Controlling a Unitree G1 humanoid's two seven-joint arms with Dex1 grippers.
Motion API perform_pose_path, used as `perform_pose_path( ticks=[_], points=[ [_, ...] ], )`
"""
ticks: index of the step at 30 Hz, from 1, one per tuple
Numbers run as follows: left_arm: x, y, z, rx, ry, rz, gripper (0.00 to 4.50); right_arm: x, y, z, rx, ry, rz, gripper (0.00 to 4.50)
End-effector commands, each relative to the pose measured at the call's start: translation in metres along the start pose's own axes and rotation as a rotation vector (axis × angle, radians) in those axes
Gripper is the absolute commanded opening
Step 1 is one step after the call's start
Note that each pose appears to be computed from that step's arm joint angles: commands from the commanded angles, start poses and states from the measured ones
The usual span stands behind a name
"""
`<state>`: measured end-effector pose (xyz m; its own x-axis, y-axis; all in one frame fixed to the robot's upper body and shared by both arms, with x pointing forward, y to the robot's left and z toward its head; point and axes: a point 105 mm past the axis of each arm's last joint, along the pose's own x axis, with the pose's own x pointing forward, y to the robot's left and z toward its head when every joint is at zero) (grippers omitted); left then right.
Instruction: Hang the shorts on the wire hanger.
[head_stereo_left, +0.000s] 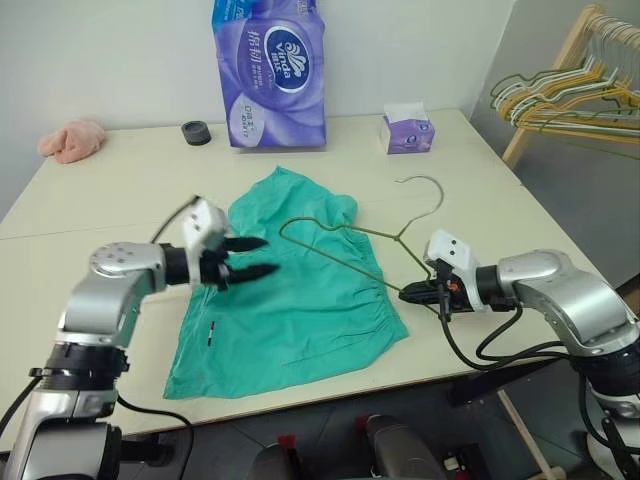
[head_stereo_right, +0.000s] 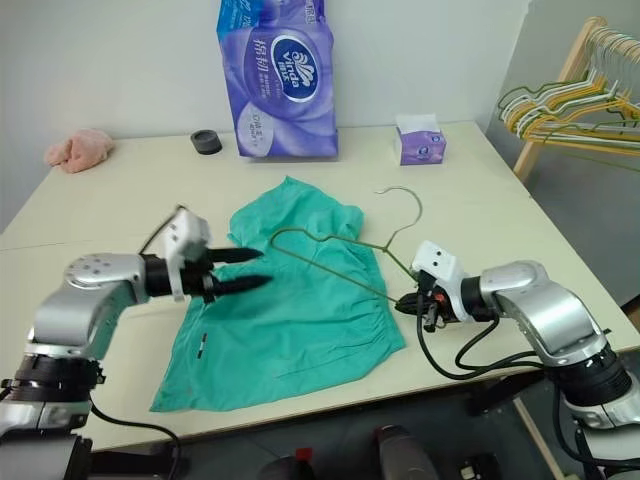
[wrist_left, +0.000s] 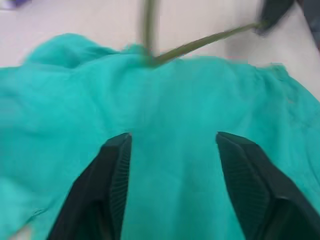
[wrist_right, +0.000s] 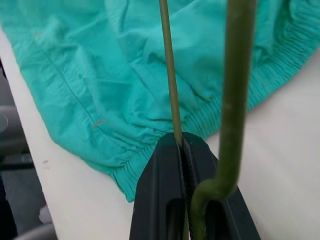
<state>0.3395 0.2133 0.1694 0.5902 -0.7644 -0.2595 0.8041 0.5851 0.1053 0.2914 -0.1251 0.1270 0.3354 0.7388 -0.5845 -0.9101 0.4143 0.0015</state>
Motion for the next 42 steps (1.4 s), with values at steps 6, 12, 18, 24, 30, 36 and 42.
perform_pose_path(
  ticks=[6,12,18,24,30,36,42],
  points=[
    [-0.026,0.015,-0.010,-0.128,-0.001,0.079,2.77,-0.033,-0.019,-0.046,0.269,0.007,-0.164,0.00],
    [-0.014,-0.014,-0.016,-0.158,0.025,-0.057,2.77,-0.046,-0.014,-0.097,0.377,0.154,-0.190,0.00],
    [-0.010,-0.014,-0.011,-0.150,0.022,-0.062,2.77,-0.035,-0.025,-0.100,0.366,0.209,-0.187,0.00],
    [-0.012,-0.013,-0.009,-0.147,0.019,-0.047,2.77,-0.037,-0.054,-0.101,0.366,0.271,-0.233,0.00],
    [-0.018,-0.012,-0.011,-0.152,0.017,-0.014,2.77,-0.040,-0.066,-0.099,0.221,0.381,-0.203,0.00],
    [-0.020,-0.006,-0.009,-0.141,0.012,0.018,2.77,-0.026,-0.077,-0.076,0.036,0.432,-0.154,0.00],
    [-0.025,0.003,-0.007,-0.135,0.006,0.064,2.77,-0.010,-0.070,-0.029,-0.042,0.317,-0.088,0.00]
  ],
)
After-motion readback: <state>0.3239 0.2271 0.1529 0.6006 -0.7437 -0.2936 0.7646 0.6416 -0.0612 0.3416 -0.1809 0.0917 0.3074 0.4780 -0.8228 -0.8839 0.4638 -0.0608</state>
